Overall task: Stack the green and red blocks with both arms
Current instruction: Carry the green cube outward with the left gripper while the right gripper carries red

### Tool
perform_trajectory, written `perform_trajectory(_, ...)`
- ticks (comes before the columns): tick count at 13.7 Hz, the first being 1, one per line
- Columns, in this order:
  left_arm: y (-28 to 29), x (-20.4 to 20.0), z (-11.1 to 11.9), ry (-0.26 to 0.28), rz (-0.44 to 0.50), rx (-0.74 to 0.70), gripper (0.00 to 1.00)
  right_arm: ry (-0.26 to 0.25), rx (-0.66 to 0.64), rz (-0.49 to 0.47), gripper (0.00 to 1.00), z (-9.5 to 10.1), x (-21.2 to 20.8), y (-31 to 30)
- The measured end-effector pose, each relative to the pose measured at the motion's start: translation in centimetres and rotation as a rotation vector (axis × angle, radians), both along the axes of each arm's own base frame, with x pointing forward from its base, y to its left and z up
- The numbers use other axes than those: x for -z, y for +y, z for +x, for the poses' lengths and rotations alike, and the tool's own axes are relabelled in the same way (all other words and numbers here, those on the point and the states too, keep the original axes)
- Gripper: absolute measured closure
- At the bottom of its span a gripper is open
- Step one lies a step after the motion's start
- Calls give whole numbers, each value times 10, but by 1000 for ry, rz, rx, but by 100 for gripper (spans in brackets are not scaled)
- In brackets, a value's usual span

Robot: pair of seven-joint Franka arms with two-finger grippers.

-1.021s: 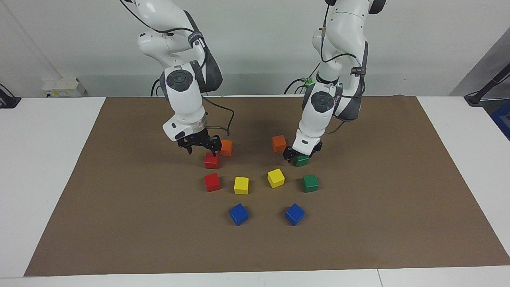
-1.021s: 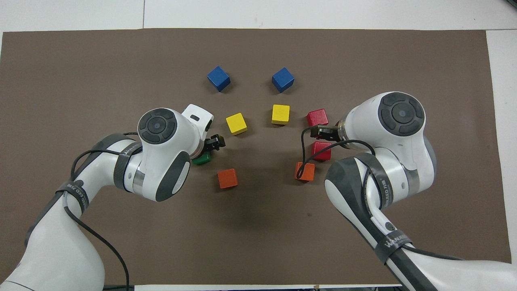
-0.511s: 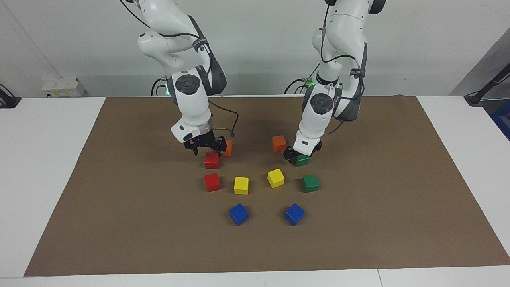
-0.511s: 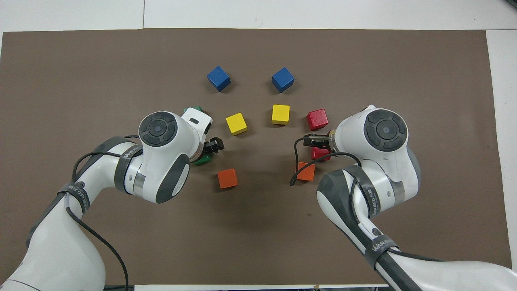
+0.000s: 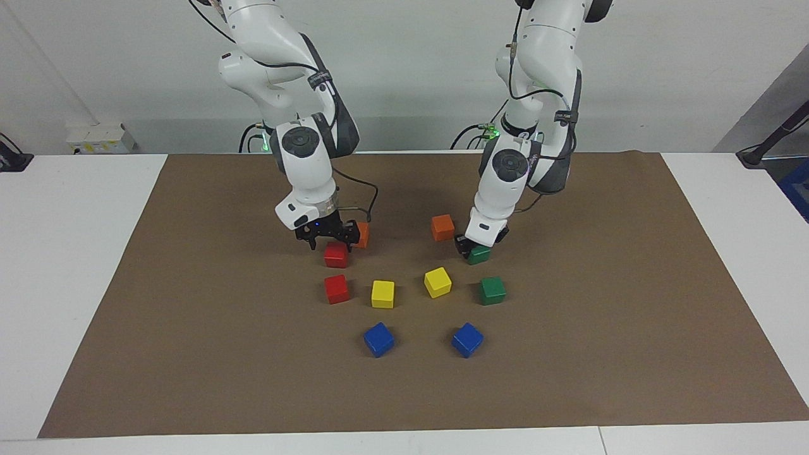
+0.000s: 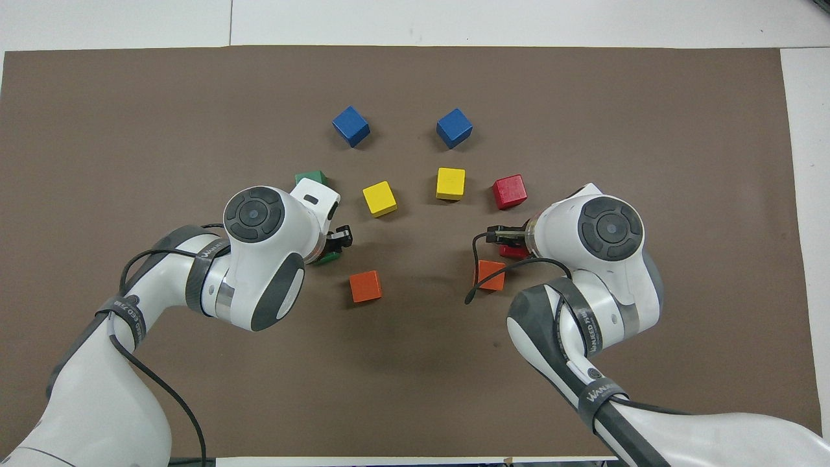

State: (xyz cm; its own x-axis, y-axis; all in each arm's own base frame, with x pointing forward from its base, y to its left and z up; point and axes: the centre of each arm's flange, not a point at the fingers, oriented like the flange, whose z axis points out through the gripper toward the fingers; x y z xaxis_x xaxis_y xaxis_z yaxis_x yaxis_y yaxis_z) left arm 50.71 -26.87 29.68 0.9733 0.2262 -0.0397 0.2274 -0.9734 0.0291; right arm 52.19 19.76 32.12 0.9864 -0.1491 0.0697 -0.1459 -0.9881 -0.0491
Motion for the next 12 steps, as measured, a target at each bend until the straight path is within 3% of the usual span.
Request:
perform_trajectory(3,5,-5,4,-11,-3,-9,45,-4,0,3,0,-2,15,-1)
perform_trajectory(5,26,-27,18,-30,-10,-12,45,-1,0,2,0,-2,20,-1)
perform_trajectory(6,45,-43,27,-25,-7,8,45,0,0,2,7,-2,20,-1)
perform_trajectory(9,136,-90,50,-14,-4,69,45,7,-3,-1,42,-1,19,-1)
perform_trajectory(12,236,-98,59,-20,-7,142,45,97,-42,-37,45,20,-17,-13)
